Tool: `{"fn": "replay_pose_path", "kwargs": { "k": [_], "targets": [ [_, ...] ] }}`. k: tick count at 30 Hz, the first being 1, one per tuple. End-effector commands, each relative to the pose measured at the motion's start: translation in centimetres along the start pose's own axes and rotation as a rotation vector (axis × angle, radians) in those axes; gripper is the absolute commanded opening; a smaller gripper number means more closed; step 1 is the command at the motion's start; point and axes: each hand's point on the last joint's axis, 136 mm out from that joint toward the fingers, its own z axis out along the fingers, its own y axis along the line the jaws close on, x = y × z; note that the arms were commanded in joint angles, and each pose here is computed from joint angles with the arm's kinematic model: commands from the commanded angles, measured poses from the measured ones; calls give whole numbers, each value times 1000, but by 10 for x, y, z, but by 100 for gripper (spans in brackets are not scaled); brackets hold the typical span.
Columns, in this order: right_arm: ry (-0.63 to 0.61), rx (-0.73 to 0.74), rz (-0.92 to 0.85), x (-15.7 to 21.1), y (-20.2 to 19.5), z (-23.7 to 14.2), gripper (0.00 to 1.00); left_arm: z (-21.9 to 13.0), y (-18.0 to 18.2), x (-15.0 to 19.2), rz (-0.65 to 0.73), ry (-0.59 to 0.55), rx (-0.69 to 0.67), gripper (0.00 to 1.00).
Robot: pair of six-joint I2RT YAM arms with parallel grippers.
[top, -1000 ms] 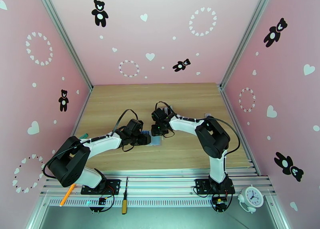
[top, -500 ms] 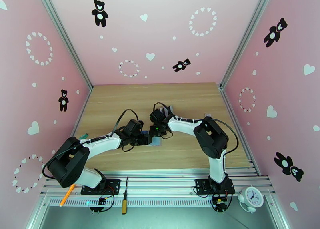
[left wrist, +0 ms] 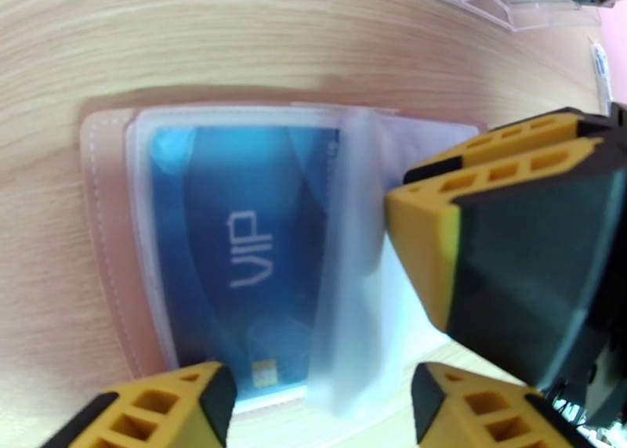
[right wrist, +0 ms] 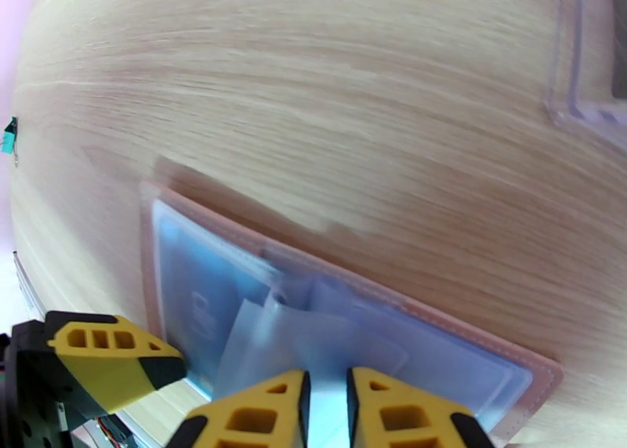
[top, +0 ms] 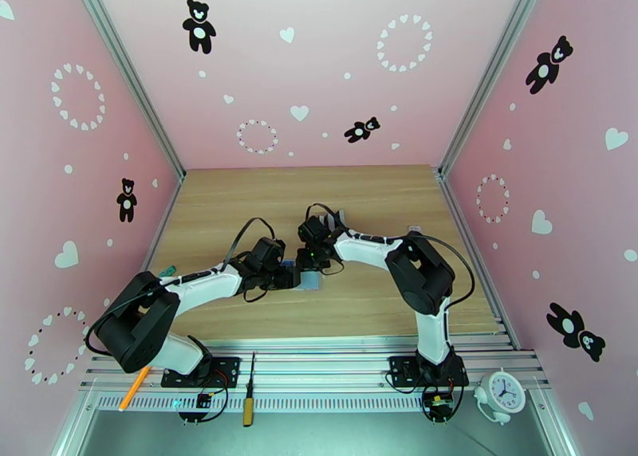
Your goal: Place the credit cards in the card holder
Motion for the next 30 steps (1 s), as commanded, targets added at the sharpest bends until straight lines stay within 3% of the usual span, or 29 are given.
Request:
{"fn": "replay_pose_path", "kwargs": {
  "k": [1,12,23,30],
  "targets": [
    [-17,-71,0,-11,21,1,20,13,44,33,-38,105,-160,64],
    [-46,-94,14,-20,23,-9,19,19,52,40,-52,130,-187,57],
    [-82,-91,15,-28,20,-29,19,21,56,43,-62,141,-199,44],
    [-130,-63,17,-31,8,-57,26,20,55,42,-65,136,-198,41]
  ]
}}
